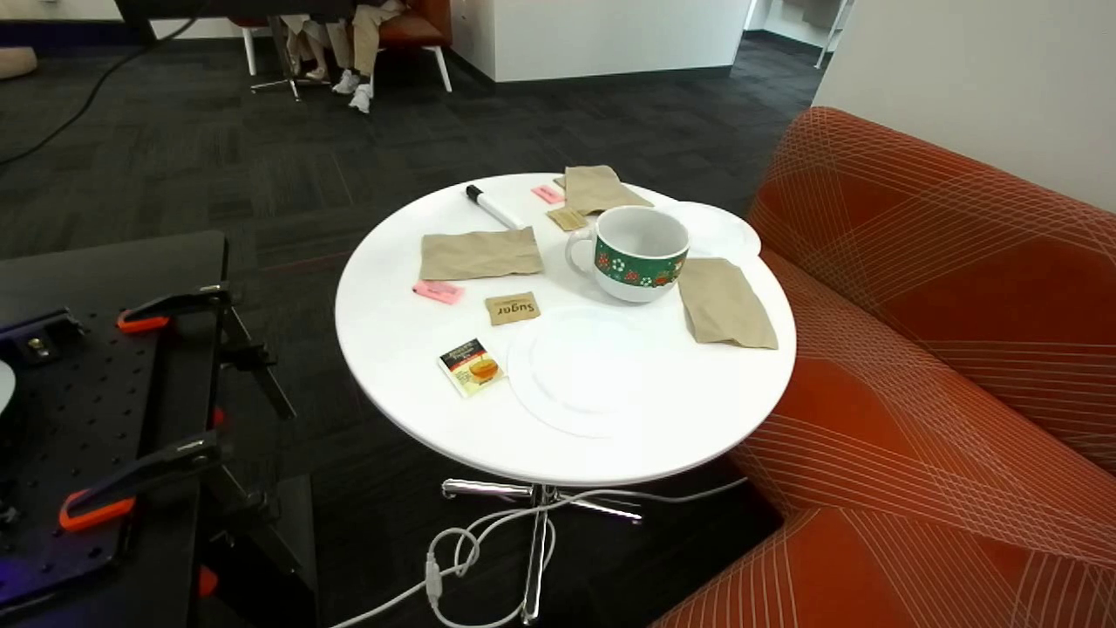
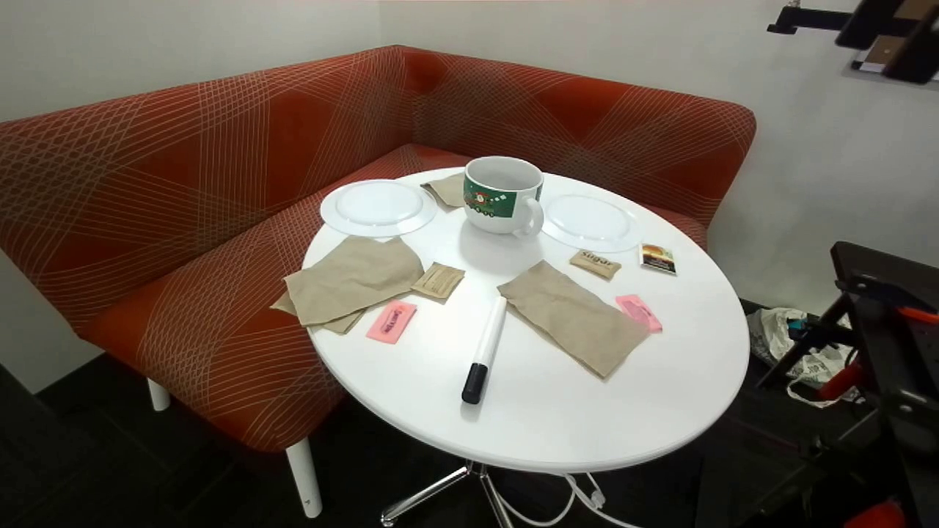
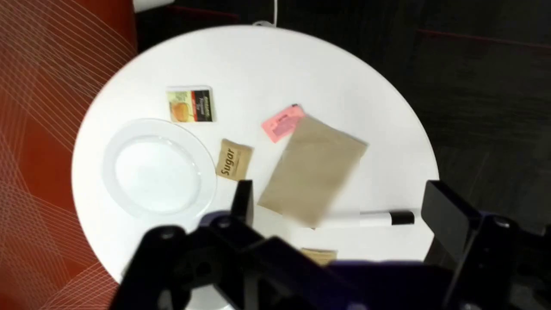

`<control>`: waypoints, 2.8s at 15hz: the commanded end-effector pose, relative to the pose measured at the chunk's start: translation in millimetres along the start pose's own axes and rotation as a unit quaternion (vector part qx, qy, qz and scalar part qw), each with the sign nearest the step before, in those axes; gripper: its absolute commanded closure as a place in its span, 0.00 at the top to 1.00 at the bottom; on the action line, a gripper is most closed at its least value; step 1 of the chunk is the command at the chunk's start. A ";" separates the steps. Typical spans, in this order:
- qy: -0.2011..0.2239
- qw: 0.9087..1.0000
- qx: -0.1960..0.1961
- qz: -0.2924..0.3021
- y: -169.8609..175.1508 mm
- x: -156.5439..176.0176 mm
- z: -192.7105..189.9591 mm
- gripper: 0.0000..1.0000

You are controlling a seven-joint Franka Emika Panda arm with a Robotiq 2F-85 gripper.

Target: Pick up the pen from the table and put it in the mug cup.

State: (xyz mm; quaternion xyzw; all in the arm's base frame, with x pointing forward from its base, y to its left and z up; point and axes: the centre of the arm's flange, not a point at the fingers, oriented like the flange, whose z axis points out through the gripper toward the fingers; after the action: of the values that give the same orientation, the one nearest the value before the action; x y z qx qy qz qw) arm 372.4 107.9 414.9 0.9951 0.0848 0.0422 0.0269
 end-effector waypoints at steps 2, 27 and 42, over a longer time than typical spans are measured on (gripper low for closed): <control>0.031 0.996 0.050 0.062 -45.5 51.7 31.1 1.00; 0.021 0.862 0.043 0.505 -98.2 183.5 206.1 1.00; -0.021 0.828 0.032 0.559 -83.1 221.7 282.5 1.00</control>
State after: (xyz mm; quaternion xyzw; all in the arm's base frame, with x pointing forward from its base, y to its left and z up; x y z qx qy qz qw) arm 587.6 211.8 153.6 0.8782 -0.4759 0.0346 -0.0341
